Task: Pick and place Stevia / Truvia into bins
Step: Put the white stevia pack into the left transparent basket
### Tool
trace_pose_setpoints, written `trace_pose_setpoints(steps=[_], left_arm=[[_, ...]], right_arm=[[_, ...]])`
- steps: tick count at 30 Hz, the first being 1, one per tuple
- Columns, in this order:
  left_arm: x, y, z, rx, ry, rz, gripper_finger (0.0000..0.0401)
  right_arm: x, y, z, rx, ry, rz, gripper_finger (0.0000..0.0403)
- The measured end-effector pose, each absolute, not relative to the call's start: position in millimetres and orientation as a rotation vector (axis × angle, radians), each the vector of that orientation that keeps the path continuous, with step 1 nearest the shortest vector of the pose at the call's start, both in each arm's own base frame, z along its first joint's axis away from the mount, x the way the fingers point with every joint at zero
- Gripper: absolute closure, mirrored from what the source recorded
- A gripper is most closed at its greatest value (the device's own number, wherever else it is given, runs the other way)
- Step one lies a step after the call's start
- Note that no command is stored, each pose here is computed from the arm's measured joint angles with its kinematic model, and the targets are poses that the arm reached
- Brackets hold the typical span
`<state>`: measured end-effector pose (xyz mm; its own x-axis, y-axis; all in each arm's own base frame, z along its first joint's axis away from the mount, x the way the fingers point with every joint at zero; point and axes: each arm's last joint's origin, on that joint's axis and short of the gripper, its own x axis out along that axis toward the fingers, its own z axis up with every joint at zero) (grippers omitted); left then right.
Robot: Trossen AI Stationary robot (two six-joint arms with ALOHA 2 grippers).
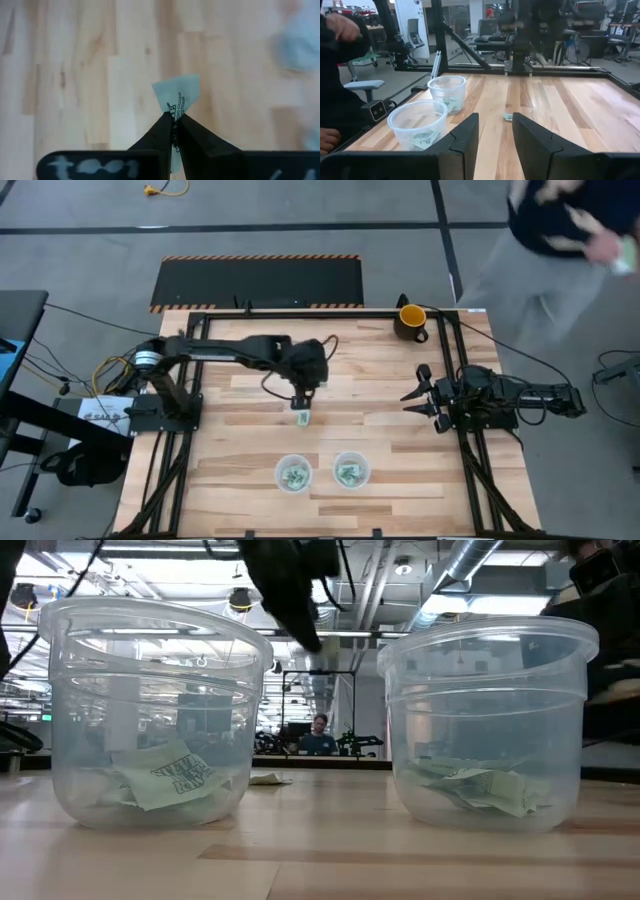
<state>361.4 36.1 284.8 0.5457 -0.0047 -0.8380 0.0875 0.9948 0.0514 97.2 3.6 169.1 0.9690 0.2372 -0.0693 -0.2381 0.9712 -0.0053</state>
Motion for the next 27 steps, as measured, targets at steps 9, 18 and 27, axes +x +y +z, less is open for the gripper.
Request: trace_pose_setpoints(steps=[9,18,27], left_arm=[[314,-7,316,0.095,1.089,-0.324,0.039],[307,-63,313,0.177,1.121,-0.497,0.039],[308,-92,312,0.194,1.069,-0.558,0.039]], right_arm=[[97,4,169,-0.013,0.068,0.24,0.029],[97,4,169,-0.013,0.068,0.24,0.029],[97,4,169,-0.013,0.068,0.24,0.029]])
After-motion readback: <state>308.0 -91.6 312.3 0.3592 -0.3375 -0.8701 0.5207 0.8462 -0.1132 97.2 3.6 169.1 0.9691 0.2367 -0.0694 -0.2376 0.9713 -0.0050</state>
